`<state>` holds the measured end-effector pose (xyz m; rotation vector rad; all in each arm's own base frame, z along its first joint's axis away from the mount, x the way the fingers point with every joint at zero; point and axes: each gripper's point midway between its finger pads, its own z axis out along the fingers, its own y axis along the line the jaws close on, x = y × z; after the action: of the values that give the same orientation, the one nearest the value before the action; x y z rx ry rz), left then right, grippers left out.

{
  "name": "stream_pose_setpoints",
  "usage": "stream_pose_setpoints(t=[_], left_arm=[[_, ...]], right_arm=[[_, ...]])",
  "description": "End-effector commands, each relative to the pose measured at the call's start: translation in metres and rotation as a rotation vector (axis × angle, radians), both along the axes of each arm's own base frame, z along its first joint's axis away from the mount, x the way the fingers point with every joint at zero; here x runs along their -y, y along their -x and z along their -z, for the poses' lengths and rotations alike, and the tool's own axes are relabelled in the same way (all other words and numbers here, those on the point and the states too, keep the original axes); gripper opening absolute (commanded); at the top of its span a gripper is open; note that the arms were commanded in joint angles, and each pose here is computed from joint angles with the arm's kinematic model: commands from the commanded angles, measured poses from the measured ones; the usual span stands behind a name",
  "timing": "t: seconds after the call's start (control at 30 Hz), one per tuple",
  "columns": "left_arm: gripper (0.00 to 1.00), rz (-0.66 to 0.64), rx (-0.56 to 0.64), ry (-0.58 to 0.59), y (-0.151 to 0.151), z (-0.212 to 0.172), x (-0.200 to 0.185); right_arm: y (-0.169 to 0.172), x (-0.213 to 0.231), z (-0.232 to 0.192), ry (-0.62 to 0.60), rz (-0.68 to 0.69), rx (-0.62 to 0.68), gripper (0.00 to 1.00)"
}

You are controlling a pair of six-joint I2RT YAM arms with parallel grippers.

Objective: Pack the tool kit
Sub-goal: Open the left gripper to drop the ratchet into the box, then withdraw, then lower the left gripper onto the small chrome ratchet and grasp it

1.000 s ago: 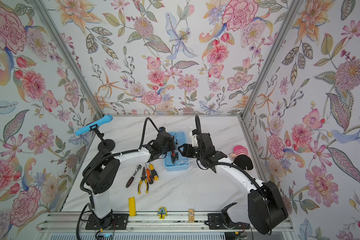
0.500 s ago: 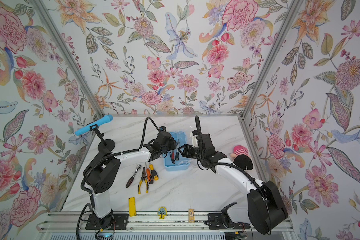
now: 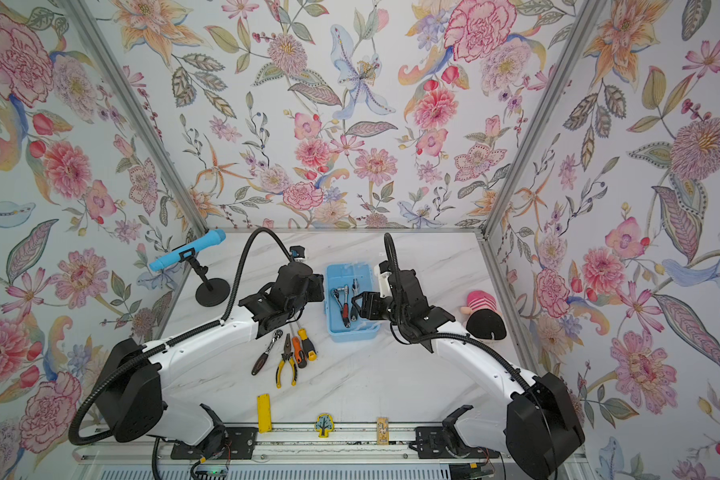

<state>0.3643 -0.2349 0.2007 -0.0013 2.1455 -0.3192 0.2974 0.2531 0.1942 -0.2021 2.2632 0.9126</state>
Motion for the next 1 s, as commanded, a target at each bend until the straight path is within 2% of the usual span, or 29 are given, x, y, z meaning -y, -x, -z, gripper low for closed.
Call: stream_pose_setpoints(t=[0.0, 0.27, 0.47, 0.7, 0.97], left_arm=[[0.40, -0.021, -0.100, -0.197, 0.029, 0.027, -0.047], [0.43, 0.055, -0.210, -0.233, 0.064, 0.033, -0.078], [0.48, 0.173, -0.356, -0.237, 0.081, 0.073, -0.074], [0.50, 0.162, -0.449, -0.323, 0.090, 0.097, -0.096], [0.52, 0.171, -0.551, -0.284, 0.104, 0.131, -0.107]], right_arm=[[-0.001, -0.003, -0.008, 0.018, 0.002, 0.021, 0.64], [-0.002, -0.019, 0.009, 0.035, -0.029, -0.023, 0.70], [0.006, -0.031, 0.015, 0.048, -0.064, -0.033, 0.70], [0.007, -0.033, 0.022, 0.045, -0.067, -0.049, 0.70], [0.005, -0.035, 0.030, 0.047, -0.068, -0.060, 0.70]])
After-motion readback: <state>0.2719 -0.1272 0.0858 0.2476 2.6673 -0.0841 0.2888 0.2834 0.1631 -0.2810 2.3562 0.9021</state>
